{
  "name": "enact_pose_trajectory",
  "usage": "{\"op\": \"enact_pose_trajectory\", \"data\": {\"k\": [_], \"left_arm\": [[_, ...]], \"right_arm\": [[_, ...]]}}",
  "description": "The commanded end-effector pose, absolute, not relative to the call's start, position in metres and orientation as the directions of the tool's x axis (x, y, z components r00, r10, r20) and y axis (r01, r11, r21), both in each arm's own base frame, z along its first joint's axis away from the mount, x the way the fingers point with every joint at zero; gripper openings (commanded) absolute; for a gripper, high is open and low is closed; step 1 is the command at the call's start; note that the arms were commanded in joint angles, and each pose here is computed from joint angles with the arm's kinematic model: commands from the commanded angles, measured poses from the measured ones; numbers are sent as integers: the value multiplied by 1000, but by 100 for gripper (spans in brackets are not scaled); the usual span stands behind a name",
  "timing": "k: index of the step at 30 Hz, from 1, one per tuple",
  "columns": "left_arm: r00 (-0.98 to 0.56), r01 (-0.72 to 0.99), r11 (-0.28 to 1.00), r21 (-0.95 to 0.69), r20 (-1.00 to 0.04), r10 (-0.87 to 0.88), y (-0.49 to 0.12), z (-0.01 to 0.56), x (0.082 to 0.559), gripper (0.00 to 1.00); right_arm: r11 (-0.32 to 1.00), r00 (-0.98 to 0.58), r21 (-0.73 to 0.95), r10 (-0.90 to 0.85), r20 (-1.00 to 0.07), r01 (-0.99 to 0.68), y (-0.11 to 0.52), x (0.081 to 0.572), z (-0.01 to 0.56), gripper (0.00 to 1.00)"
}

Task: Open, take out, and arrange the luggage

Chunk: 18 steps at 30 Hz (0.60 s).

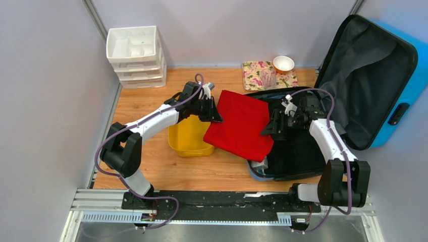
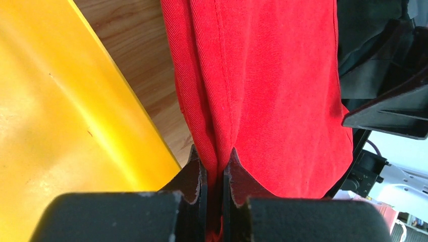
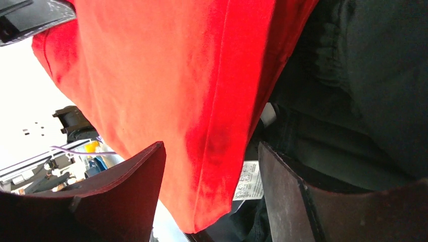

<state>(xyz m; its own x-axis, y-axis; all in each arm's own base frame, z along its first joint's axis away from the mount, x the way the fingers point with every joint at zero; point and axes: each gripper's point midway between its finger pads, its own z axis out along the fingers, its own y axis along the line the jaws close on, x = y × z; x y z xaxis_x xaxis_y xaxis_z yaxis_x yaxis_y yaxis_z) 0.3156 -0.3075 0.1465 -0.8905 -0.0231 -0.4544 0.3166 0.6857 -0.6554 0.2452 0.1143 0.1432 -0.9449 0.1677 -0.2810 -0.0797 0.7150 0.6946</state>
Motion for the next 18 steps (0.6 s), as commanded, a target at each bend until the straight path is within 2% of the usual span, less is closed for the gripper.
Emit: {"op": "enact_pose_trajectory", "data": {"k": [1,7,10,11,12,13,14,15,16,18], "left_arm": [[-886,246,795,-555,-461,-48,-271,125,330,0],[-894,256,764,-593,-446,-46,-282,127,330,0],[-894,269,751,-604,-446,-39,-286,129,328,0],[-891,275,747,-606,-453,-39,-288,132,329,0],[-885,298,737,-607,-465,-26,-293,136,326,0],[-869,335,729,-597,-495,-6,-296,142,325,0],[-851,374,718,-587,-525,14,-302,151,325,0],[-836,398,715,-575,-548,25,-305,155,324,0],[-814,444,702,-557,-578,56,-312,162,319,0],[-785,479,701,-529,-616,72,-317,173,321,0]], "right_arm": [[696,-937,715,202,-286,-68,121,261,137,72],[642,-943,764,215,-256,-61,137,264,130,73],[573,-961,816,175,-214,-78,161,257,136,66],[561,-962,823,168,-213,-84,164,257,140,61],[559,-961,824,164,-222,-95,165,257,145,44],[567,-962,819,163,-220,-91,163,255,148,35],[581,-950,801,147,-274,-141,161,260,159,26],[602,-938,780,146,-315,-169,159,261,168,11],[614,-935,770,145,-324,-171,156,258,174,4],[622,-909,750,145,-391,-224,155,262,197,0]]}}
